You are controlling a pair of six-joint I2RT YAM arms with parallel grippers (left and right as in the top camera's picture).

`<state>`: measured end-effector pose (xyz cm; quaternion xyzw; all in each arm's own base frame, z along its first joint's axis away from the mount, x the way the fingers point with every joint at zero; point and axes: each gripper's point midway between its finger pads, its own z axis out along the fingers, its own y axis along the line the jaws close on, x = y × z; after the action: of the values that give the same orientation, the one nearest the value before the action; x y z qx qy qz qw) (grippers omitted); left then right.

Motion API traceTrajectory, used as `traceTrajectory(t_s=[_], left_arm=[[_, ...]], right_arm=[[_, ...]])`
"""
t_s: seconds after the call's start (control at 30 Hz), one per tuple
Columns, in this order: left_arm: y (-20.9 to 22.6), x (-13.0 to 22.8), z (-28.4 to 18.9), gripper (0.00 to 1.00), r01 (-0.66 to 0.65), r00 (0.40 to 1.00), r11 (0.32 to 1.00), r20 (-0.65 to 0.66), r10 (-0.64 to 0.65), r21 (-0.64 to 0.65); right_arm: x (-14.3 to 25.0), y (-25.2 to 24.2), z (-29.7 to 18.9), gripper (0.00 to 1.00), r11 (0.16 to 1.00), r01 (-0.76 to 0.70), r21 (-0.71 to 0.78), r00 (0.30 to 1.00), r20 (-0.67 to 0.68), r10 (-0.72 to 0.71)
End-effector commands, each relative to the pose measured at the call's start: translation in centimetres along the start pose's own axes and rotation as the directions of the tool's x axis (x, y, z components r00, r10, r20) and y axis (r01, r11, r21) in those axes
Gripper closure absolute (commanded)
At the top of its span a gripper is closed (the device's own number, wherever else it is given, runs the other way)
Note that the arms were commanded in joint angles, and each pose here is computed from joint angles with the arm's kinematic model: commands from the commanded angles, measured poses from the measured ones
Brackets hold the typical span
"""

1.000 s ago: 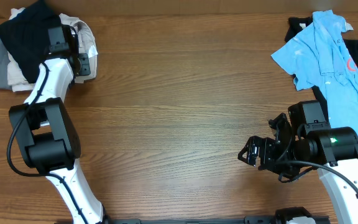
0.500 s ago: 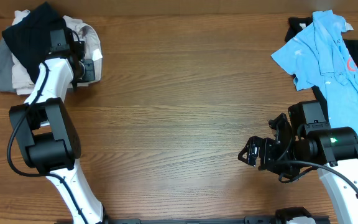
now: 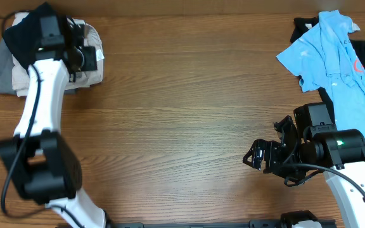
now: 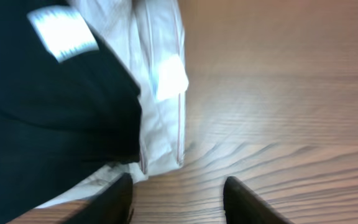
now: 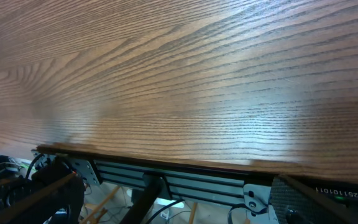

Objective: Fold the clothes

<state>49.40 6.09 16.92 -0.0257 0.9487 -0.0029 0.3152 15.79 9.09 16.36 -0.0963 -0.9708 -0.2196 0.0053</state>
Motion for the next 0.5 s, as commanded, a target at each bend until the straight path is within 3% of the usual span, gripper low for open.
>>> traceTrajectory(t_s=[0.0,0.03,0.23,0.37,0.47], left_arm=[[-1.0,-3.6,-5.3,0.88,0.01,0.988,1.0,0.156,-0.014,0.027],[-0.7,-4.5,-6.1,0.96,0.023,0.981,1.0,0.195,-0.024,0.008],[4.4,-7.9,-8.3,0.96,0.172,0.928,0.956,0.364,-0.076,-0.239],[5.4,-9.9,-7.7,0.96,0.11,0.909,0.947,0.415,0.027,-0.302],[7.8,-11.3,-6.4,0.96,0.145,0.882,0.922,0.468,0.043,-0.358]], right_arm=[[0.0,0.1,0.0,0.0,1.0,0.011,0.002,1.0,0.003,-0.011],[0.0,0.1,0.0,0.0,1.0,0.011,0.002,1.0,0.003,-0.011],[0.0,0.0,0.0,0.0,1.0,0.014,0.002,1.0,0.004,-0.014],[-0.1,0.1,0.0,0.0,1.0,0.015,0.001,1.0,0.006,-0.015],[-0.2,0.1,0.0,0.0,1.0,0.017,0.0,1.0,0.01,-0.017]])
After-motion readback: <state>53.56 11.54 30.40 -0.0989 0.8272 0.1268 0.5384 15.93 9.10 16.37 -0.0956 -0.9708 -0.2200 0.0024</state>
